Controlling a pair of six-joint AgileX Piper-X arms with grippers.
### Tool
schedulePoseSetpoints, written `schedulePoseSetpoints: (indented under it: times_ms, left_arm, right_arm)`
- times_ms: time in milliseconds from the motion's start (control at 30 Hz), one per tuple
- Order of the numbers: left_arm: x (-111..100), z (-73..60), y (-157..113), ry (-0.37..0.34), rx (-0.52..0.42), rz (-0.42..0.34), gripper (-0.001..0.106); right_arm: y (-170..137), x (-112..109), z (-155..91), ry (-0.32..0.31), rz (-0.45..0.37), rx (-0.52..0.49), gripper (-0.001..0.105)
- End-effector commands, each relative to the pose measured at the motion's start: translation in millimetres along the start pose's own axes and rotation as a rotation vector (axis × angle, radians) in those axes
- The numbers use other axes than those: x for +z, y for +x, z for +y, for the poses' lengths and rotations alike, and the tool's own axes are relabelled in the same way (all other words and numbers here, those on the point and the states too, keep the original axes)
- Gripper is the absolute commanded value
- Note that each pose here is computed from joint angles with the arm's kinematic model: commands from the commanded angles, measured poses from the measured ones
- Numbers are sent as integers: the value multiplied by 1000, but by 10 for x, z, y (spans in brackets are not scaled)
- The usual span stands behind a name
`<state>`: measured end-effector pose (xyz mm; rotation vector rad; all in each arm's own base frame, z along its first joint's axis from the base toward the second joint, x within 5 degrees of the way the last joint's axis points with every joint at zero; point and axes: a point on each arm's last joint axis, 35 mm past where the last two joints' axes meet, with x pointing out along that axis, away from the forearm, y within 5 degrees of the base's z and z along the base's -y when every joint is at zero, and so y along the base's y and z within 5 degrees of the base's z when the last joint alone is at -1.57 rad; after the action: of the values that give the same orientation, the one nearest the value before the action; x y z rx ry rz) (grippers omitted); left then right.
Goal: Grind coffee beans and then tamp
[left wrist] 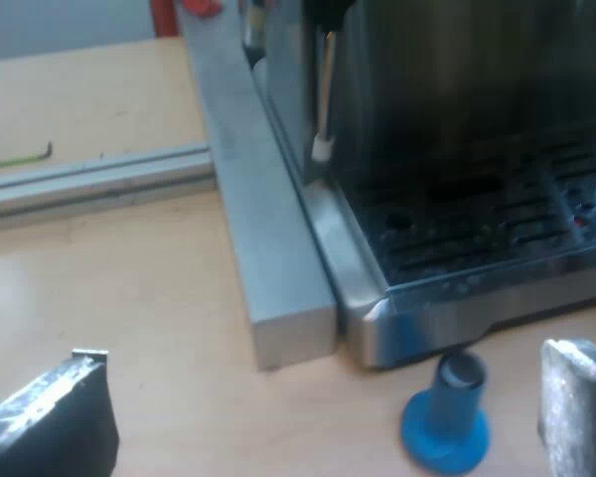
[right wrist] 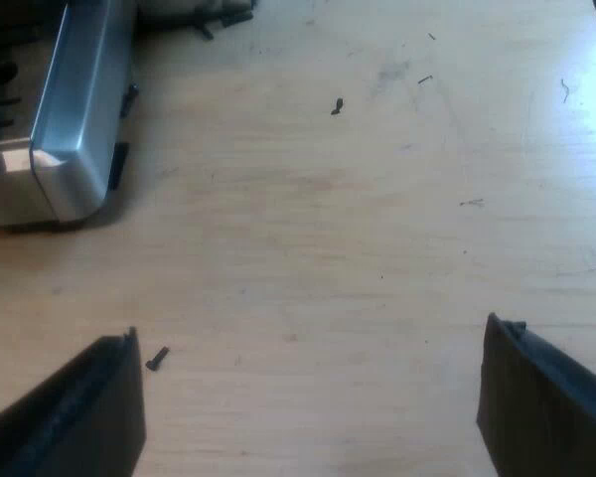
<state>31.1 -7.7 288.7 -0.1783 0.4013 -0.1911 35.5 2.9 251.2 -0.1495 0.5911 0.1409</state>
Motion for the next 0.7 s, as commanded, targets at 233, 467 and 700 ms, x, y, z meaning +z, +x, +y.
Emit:
schedulePoseSetpoints:
  times_ms: [233, 467, 700]
  left_arm:
    - [231, -130, -239, 52, -198, -58, 87]
    - [281, -202, -234, 86, -402, -32, 87]
    - [354, -290, -174, 143, -621, -15, 87]
  right_arm:
    - [-125, 334, 1, -88, 18, 109, 71]
    - [-111, 572, 62, -180, 71, 290, 71]
    - [-18, 668, 193, -244, 78, 532, 71]
